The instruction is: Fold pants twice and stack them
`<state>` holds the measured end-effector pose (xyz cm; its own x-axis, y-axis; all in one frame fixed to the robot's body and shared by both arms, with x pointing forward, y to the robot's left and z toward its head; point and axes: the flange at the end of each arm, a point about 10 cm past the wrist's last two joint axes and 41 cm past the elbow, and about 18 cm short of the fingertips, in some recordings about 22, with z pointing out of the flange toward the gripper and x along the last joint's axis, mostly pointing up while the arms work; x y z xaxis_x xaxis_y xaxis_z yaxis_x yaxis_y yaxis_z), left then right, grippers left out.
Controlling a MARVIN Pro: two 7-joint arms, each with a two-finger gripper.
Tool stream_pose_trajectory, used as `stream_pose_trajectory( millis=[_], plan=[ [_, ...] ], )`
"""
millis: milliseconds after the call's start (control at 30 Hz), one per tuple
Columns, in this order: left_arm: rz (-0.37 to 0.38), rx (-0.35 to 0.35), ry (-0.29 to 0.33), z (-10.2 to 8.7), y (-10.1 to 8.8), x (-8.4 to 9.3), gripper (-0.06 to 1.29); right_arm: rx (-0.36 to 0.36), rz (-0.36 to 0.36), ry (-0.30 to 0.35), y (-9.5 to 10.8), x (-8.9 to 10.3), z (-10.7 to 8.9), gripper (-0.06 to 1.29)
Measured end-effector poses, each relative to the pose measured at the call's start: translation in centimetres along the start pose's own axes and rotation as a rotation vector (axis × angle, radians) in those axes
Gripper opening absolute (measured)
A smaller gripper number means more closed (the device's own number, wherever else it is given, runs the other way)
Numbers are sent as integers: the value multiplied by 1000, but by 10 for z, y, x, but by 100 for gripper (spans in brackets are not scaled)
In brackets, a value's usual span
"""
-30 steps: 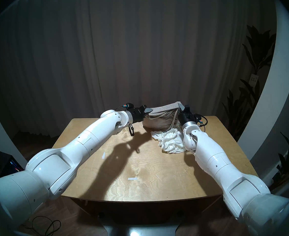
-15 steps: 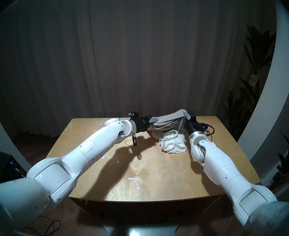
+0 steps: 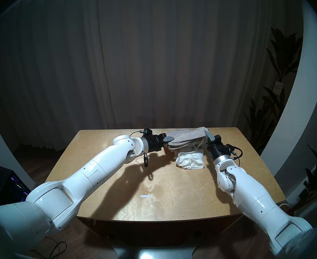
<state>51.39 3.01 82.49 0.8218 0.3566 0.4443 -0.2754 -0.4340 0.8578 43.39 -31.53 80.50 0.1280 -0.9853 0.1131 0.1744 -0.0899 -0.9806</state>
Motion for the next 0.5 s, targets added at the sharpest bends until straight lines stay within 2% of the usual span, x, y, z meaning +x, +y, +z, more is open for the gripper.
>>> stream_pose_trajectory(
  millis=[167, 233, 300, 500],
  plan=[
    [3, 3, -19, -2, 2, -9, 2, -16, 3, -4, 0, 2, -17, -3],
    [4, 10, -37, -5, 1, -18, 2, -36, 0, -14, 2, 3, -33, -3],
    [4, 10, -37, -5, 1, -18, 2, -36, 0, -14, 2, 3, -33, -3],
    [0, 39, -56, -9, -4, -30, 2, -56, -12, -41, 2, 2, -50, -3]
  ],
)
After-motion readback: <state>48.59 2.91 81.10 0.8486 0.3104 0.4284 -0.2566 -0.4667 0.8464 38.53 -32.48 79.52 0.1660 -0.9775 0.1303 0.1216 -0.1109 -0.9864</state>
